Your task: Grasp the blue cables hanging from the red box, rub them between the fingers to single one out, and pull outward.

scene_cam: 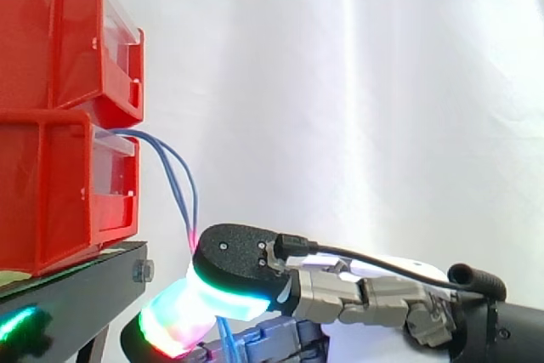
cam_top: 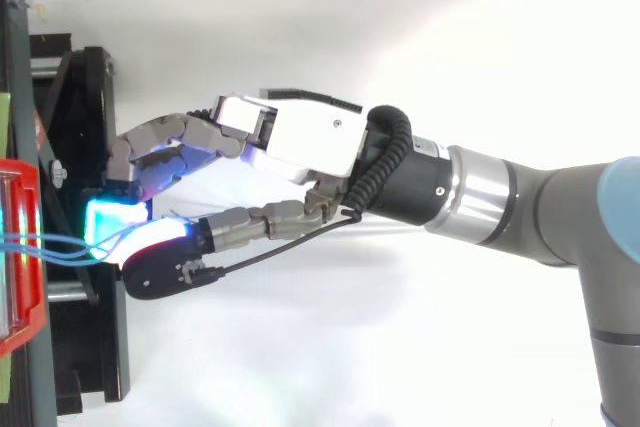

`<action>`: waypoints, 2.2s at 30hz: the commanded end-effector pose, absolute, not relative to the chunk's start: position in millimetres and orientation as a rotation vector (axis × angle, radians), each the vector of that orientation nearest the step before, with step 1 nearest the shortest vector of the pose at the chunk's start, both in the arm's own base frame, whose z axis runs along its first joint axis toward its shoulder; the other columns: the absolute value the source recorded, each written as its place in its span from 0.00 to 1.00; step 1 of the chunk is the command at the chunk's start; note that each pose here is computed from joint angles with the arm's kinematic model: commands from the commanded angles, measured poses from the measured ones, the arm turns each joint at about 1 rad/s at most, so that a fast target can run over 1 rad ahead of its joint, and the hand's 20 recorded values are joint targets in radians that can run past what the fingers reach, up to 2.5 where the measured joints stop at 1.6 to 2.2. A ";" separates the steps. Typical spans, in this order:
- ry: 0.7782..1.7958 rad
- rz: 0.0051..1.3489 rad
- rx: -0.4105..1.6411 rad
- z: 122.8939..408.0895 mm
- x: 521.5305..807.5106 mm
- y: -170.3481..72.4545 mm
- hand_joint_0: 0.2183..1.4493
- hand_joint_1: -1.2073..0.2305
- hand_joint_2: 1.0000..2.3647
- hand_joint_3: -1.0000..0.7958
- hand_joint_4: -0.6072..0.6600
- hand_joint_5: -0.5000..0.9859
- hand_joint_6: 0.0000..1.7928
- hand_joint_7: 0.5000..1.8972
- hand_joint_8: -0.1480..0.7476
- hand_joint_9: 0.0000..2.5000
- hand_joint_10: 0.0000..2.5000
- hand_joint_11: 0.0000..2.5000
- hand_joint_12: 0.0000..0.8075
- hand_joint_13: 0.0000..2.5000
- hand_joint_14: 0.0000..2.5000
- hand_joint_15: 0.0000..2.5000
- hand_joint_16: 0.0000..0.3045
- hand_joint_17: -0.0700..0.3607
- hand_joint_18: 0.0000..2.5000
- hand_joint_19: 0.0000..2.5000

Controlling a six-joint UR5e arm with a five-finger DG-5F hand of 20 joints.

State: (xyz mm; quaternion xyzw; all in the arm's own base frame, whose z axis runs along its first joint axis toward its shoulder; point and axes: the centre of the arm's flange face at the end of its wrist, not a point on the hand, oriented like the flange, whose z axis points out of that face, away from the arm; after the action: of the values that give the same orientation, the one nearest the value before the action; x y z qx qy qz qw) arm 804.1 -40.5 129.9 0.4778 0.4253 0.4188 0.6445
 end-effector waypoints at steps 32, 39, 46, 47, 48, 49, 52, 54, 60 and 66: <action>1.100 0.848 1.164 189.3 779.0 -60.4 0.25 0.45 0.00 0.28 0.68 0.24 0.41 0.38 0.45 0.31 0.00 0.10 0.41 0.26 0.00 0.08 0.14 0.39 0.27 0.17; 1.133 0.859 1.160 194.8 776.5 -60.5 0.25 0.45 0.00 0.28 0.69 0.24 0.41 0.38 0.46 0.31 0.00 0.10 0.41 0.26 0.00 0.08 0.14 0.39 0.27 0.17; 1.194 0.872 1.174 196.1 748.5 -66.7 0.25 0.45 0.00 0.28 0.69 0.24 0.40 0.39 0.46 0.31 0.00 0.10 0.41 0.26 0.00 0.08 0.14 0.39 0.27 0.17; 1.187 0.874 1.172 197.1 744.4 -67.6 0.25 0.45 0.00 0.28 0.69 0.24 0.40 0.39 0.46 0.31 0.00 0.10 0.41 0.26 0.00 0.08 0.14 0.39 0.27 0.17; 1.169 0.880 1.165 199.0 736.7 -66.1 0.25 0.45 0.00 0.28 0.68 0.24 0.40 0.40 0.46 0.31 0.00 0.10 0.41 0.26 0.00 0.08 0.14 0.39 0.27 0.17; 1.158 0.879 1.163 198.7 732.6 -67.3 0.25 0.45 0.00 0.28 0.68 0.24 0.40 0.39 0.46 0.31 0.00 0.10 0.42 0.26 0.00 0.08 0.14 0.39 0.27 0.17; 1.088 0.890 1.144 207.6 720.2 -69.7 0.24 0.45 0.00 0.28 0.69 0.24 0.40 0.39 0.46 0.31 0.00 0.10 0.42 0.26 0.00 0.08 0.14 0.39 0.27 0.17; 1.074 0.892 1.143 210.5 717.6 -71.6 0.23 0.46 0.00 0.28 0.69 0.24 0.40 0.39 0.47 0.31 0.00 0.10 0.42 0.26 0.00 0.08 0.15 0.40 0.27 0.16; 1.097 0.875 1.162 207.9 714.7 -74.2 0.21 0.47 0.00 0.28 0.70 0.24 0.39 0.39 0.47 0.31 0.00 0.09 0.43 0.26 0.00 0.08 0.15 0.41 0.27 0.16; 1.096 0.878 1.160 209.7 715.1 -73.0 0.29 0.50 0.00 0.32 0.66 0.25 0.38 0.42 0.44 0.32 0.00 0.10 0.40 0.26 0.00 0.08 0.14 0.38 0.26 0.18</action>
State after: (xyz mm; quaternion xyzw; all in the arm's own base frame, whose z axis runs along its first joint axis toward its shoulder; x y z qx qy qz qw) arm 715.0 -73.5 208.6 0.5031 0.4757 0.3802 0.6132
